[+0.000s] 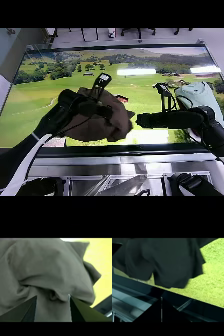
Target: Fold the shirts.
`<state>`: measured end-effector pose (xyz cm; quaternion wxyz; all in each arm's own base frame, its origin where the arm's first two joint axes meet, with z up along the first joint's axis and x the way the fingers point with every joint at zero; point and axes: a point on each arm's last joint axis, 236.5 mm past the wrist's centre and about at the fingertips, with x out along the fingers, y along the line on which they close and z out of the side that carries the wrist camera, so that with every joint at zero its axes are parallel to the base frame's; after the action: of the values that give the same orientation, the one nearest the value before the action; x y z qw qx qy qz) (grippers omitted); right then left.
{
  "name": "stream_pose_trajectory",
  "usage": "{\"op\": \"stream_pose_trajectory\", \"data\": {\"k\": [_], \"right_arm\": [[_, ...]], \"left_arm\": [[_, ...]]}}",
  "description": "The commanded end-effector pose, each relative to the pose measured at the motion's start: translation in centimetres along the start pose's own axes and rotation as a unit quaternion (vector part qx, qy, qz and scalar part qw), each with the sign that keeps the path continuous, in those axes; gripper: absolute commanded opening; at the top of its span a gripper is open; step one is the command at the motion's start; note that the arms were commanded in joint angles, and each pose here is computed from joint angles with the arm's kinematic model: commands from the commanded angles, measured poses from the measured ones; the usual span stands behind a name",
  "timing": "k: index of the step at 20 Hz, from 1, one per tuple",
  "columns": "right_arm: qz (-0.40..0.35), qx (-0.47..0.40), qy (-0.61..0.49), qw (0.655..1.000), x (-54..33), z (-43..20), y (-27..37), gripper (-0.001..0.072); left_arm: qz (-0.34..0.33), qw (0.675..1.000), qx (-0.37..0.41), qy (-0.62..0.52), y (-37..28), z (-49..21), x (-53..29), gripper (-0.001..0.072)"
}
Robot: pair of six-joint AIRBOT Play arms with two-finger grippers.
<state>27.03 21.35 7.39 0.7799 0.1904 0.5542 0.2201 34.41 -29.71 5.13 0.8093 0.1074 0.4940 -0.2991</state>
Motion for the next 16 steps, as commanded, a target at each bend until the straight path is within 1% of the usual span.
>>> {"op": "stream_pose_trajectory", "data": {"k": [1,3,5,7,10,11,12,13,14,15,16], "right_arm": [[0.000,0.000,0.000,1.000,0.0,0.0,0.0,0.0024],[0.002,0.000,-0.006,1.000,0.0,0.3,0.1,0.0025],[-0.003,-0.002,-0.006,1.000,0.1,0.3,-0.1,0.0025],[-0.001,-0.001,-0.012,1.000,0.1,0.6,-0.1,0.0025],[0.006,0.001,-0.035,0.999,0.2,1.8,0.2,0.0025],[0.004,0.002,-0.033,0.999,0.4,1.7,0.1,0.0028],[0.000,0.002,-0.028,1.000,0.7,1.7,-0.2,0.0113],[-0.003,0.004,-0.021,1.000,1.0,1.5,-0.4,0.0406],[-0.006,0.006,-0.016,1.000,1.3,1.4,-0.6,0.0626],[-0.014,0.007,-0.001,1.000,1.7,0.9,-1.1,0.0631],[-0.031,0.005,0.026,0.999,2.1,-0.2,-2.0,0.0632]], "left_arm": [[-0.049,0.996,-0.066,0.028,0.0,0.5,1.4,0.0441],[-0.028,0.993,-0.108,0.046,5.1,0.2,-2.2,0.0440],[0.002,0.985,-0.168,0.043,10.9,-1.4,-6.6,0.0441],[0.033,0.972,-0.227,0.048,15.9,-5.6,-9.7,0.0441],[0.064,0.934,-0.342,0.078,20.5,-15.7,-10.4,0.0443],[0.064,0.924,-0.366,0.093,21.0,-19.2,-9.8,0.0526],[0.054,0.911,-0.395,0.101,21.0,-21.7,-9.0,0.0708],[0.036,0.895,-0.432,0.104,20.9,-23.6,-8.0,0.0707],[0.025,0.881,-0.461,0.099,21.1,-24.7,-7.1,0.0707],[0.011,0.865,-0.492,0.097,21.2,-25.6,-6.0,0.0707],[-0.010,0.856,-0.506,0.102,20.9,-26.1,-5.0,0.0707]]}}
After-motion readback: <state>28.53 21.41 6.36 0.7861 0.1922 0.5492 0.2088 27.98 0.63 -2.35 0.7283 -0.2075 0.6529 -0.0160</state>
